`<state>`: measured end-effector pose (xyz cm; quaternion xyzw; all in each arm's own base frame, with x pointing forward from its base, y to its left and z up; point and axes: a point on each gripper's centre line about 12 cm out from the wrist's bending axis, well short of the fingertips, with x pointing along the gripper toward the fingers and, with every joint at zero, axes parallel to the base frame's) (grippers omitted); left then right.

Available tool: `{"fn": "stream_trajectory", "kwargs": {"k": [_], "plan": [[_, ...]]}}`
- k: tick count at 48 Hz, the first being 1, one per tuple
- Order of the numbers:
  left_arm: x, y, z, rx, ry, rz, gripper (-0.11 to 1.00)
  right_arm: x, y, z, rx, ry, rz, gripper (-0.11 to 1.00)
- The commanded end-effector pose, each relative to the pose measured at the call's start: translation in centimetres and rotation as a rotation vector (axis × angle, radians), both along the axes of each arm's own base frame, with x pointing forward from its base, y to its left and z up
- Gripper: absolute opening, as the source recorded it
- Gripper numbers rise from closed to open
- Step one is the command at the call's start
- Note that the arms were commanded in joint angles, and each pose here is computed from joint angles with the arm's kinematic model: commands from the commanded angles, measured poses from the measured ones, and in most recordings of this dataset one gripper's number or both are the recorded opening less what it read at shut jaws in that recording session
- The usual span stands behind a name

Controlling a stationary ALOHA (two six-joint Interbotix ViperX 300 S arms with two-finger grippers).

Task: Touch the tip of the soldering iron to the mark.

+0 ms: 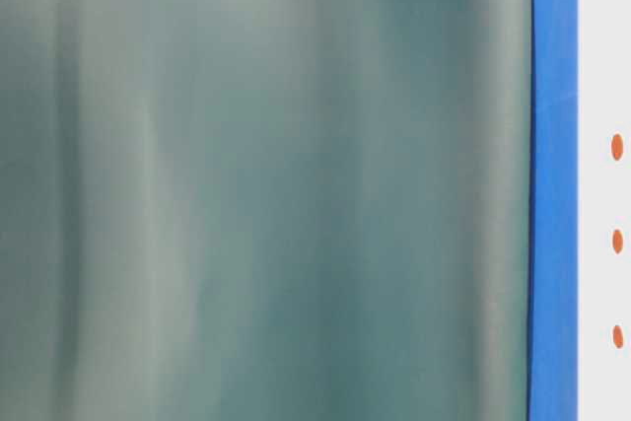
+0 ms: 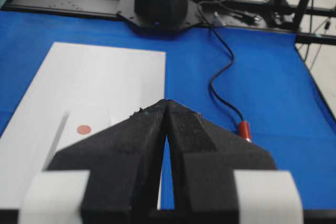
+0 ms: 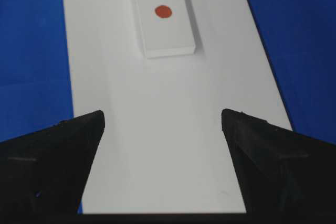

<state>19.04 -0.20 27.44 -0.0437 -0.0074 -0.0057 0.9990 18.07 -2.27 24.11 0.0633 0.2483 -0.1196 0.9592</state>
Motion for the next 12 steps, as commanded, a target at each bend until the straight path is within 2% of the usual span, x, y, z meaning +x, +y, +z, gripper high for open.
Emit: {"fn": "stream_trajectory", "kwargs": {"k": [1,12], "plan": [[0.12,-0.03,0.54,0.0,-0.017,-0.002,0.0,0.25,0.03,0.36,0.002,-0.011,0.003,0.79],[0.11,-0.06,0.44,0.0,-0.012,-0.003,0.0,0.25,0.02,0.37,0.001,-0.011,0.003,0.79]]}}
